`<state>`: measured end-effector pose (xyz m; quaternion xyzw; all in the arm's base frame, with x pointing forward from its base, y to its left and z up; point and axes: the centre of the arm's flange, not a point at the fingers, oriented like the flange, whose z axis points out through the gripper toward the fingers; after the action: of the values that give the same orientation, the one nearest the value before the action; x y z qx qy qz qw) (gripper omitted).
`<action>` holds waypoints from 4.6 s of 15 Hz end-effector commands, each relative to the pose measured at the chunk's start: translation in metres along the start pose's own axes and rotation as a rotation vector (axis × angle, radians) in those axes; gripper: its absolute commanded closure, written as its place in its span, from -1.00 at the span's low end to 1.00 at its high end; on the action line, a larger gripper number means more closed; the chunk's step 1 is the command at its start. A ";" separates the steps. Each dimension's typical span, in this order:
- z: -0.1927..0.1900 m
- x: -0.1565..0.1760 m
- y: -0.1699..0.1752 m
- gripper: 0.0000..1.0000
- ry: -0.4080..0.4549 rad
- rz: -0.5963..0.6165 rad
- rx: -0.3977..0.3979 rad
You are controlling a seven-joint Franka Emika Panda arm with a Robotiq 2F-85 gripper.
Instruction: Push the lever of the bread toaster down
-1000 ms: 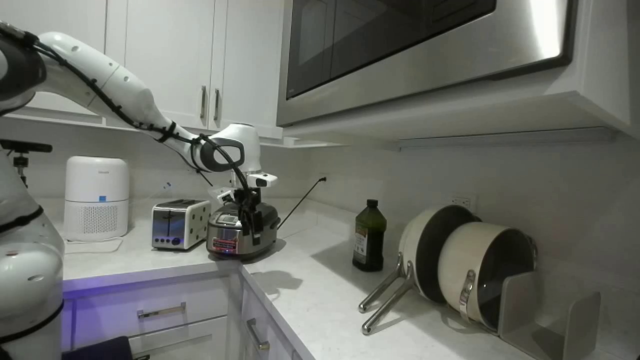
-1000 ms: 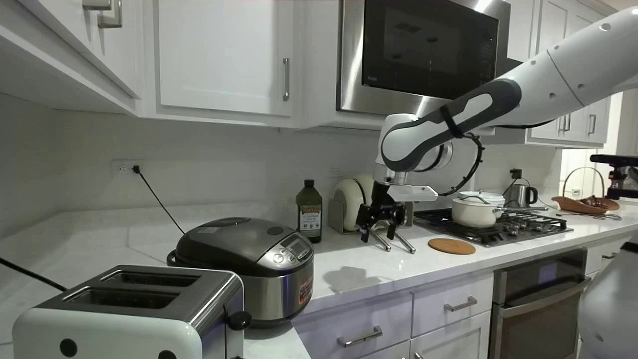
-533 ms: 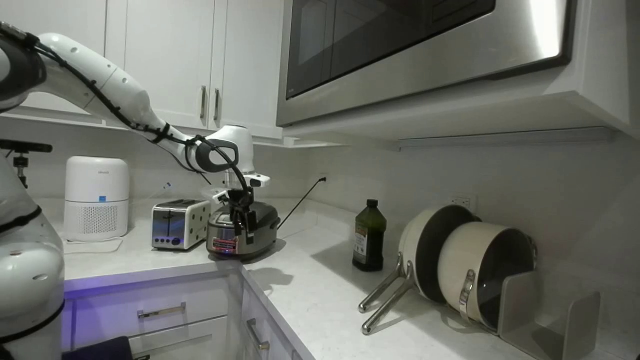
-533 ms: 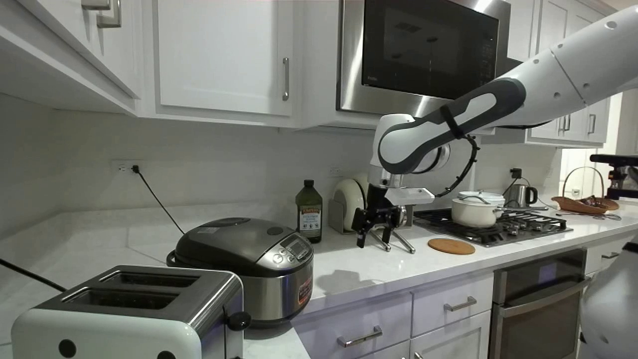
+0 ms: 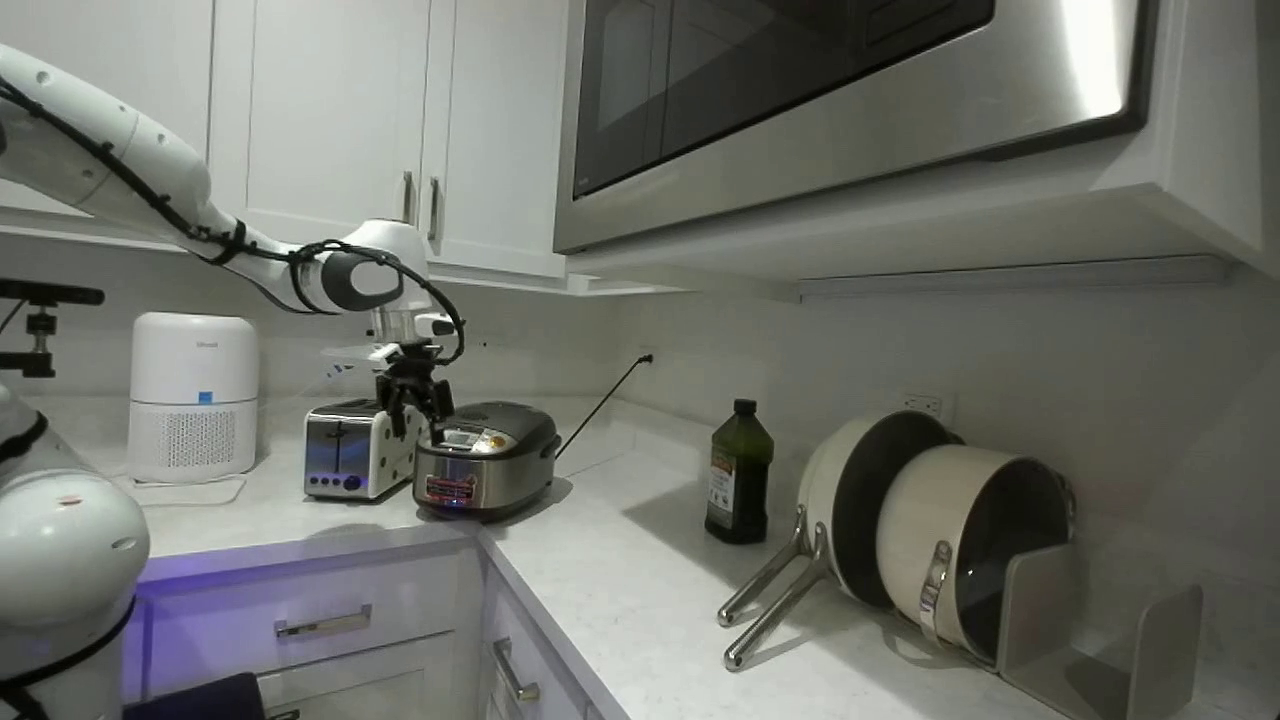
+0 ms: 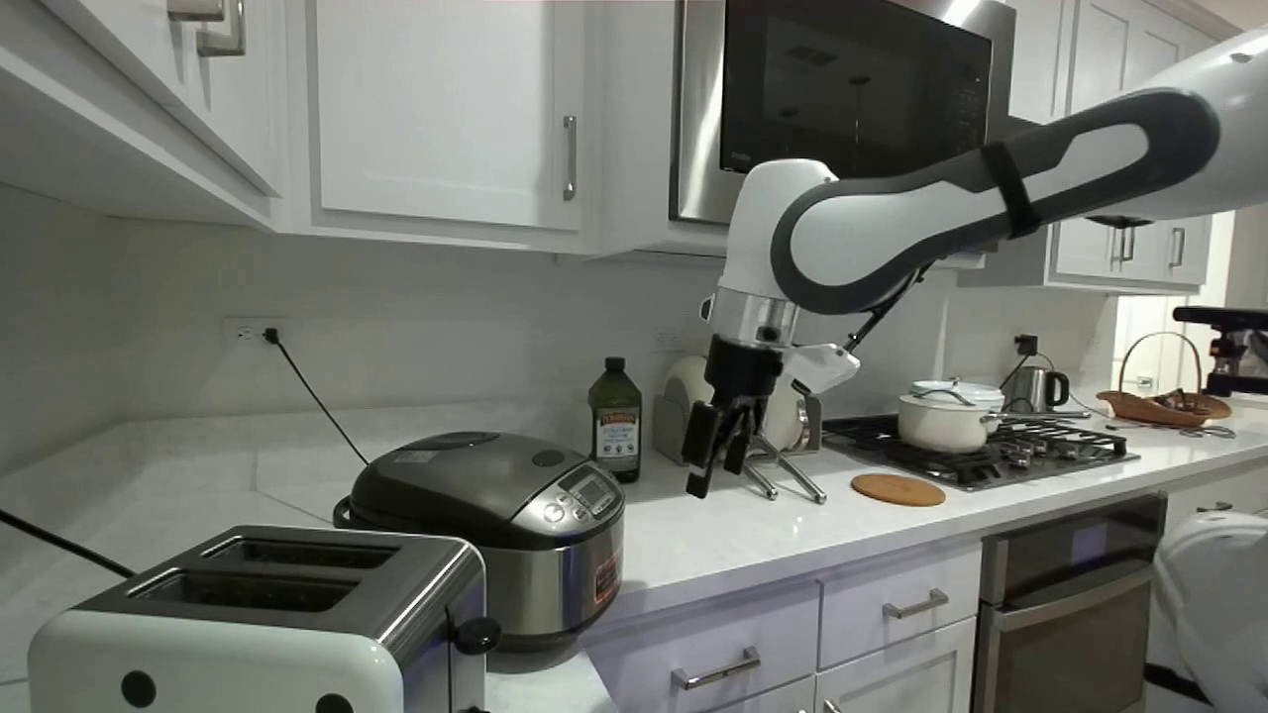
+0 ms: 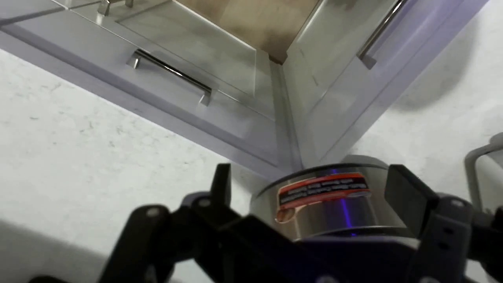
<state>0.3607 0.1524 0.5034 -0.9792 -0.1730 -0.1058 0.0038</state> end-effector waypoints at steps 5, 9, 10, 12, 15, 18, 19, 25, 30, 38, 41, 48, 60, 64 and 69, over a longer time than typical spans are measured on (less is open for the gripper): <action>-0.049 -0.035 -0.042 -1.00 0.110 -0.271 0.119; -0.053 -0.030 -0.074 -1.00 0.129 -0.366 0.166; -0.052 -0.029 -0.080 -0.88 0.133 -0.382 0.167; -0.051 -0.026 -0.096 -0.39 0.136 -0.410 0.178; -0.050 -0.022 -0.115 -0.09 0.152 -0.442 0.161; -0.047 -0.018 -0.133 0.41 0.162 -0.473 0.151; -0.047 -0.019 -0.138 0.54 0.170 -0.480 0.145; -0.025 0.004 -0.178 1.00 0.246 -0.511 0.142; -0.002 0.021 -0.212 1.00 0.250 -0.561 0.170; 0.014 0.048 -0.248 1.00 0.240 -0.603 0.209; 0.021 0.056 -0.255 1.00 0.224 -0.608 0.216; 0.026 0.066 -0.264 1.00 0.169 -0.597 0.156; 0.042 0.071 -0.262 1.00 -0.031 -0.572 0.084; 0.058 0.065 -0.251 1.00 -0.081 -0.561 0.089; 0.052 0.063 -0.250 1.00 -0.078 -0.565 0.082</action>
<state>0.3467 0.4120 0.4482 -0.8926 -0.4468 -0.0592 0.0139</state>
